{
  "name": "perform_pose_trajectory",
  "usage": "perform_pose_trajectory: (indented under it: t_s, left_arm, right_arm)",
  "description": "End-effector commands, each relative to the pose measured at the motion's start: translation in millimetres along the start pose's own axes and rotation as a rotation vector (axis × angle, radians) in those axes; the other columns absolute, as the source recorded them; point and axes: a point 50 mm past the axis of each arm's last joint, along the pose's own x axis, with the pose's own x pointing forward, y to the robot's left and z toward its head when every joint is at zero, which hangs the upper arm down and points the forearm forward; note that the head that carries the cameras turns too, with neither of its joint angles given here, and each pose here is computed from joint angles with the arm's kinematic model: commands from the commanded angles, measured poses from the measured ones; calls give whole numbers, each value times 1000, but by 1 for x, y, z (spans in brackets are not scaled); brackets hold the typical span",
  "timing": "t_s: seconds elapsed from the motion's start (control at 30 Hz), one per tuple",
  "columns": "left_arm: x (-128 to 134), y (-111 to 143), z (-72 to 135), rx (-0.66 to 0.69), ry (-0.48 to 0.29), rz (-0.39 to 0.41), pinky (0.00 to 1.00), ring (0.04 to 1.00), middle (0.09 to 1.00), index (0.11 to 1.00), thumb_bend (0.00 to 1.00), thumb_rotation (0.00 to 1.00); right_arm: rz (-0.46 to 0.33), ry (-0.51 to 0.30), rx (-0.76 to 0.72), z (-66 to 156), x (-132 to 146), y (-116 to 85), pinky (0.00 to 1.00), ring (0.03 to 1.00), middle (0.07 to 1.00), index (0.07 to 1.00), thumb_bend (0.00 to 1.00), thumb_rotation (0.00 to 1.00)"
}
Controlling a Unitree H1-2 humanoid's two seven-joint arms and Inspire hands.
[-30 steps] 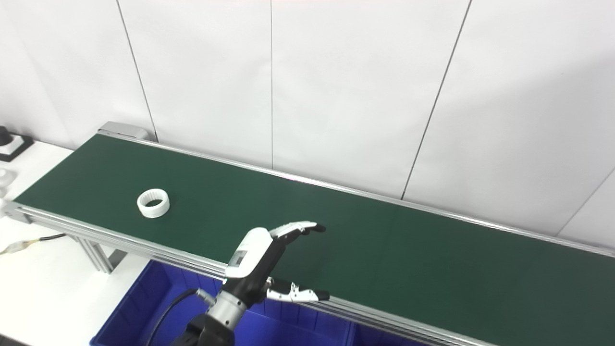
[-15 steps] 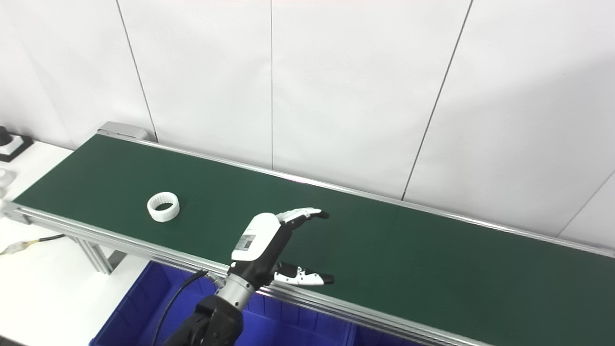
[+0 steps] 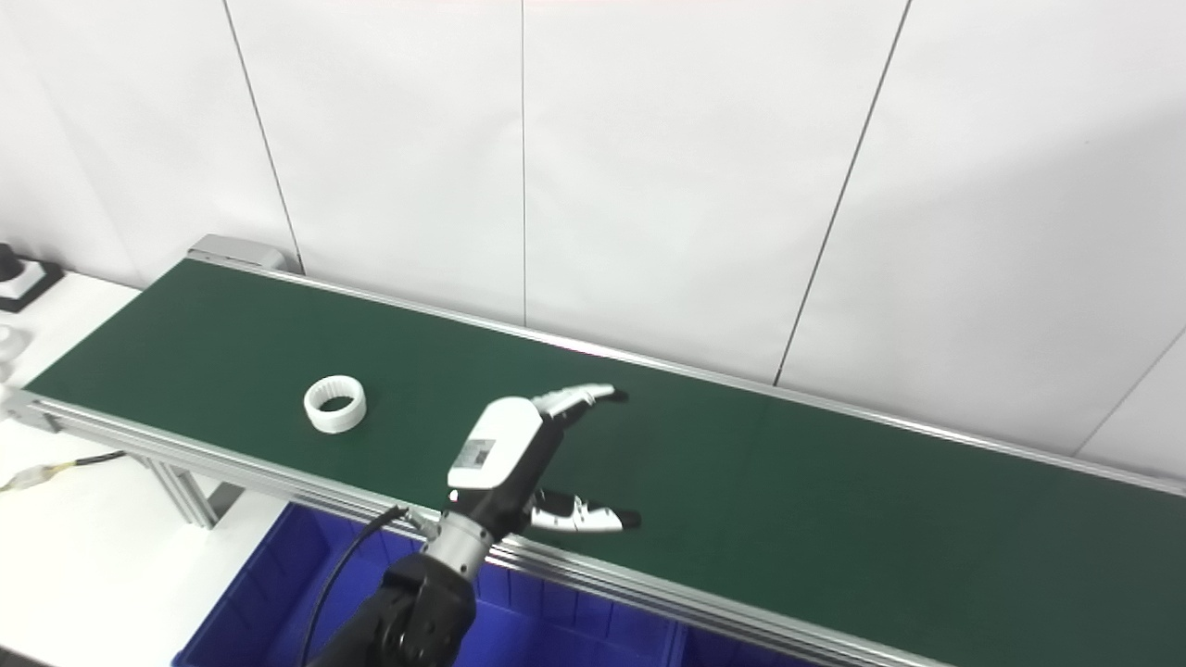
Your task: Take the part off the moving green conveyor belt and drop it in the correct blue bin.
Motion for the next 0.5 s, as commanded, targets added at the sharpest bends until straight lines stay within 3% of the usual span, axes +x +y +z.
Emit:
perform_pose_trajectory:
  t_s: [0.0, 0.17, 0.47]
  left_arm:
    - [20, 17, -3, 19, -27, 87, 794, 819, 849, 862, 786, 391]
    - [31, 26, -31, 52, 16, 113, 778, 838, 873, 873, 799, 472]
    - [45, 36, -52, 103, 52, 131, 812, 859, 900, 858, 809, 477]
  right_arm:
    - [-26, -47, 0, 11, 6, -6, 565, 620, 635, 780, 781, 75]
    - [-27, -51, 2, 15, 7, -4, 543, 608, 629, 773, 796, 88]
    - [-23, -47, -7, 17, 11, -2, 548, 609, 626, 769, 802, 107]
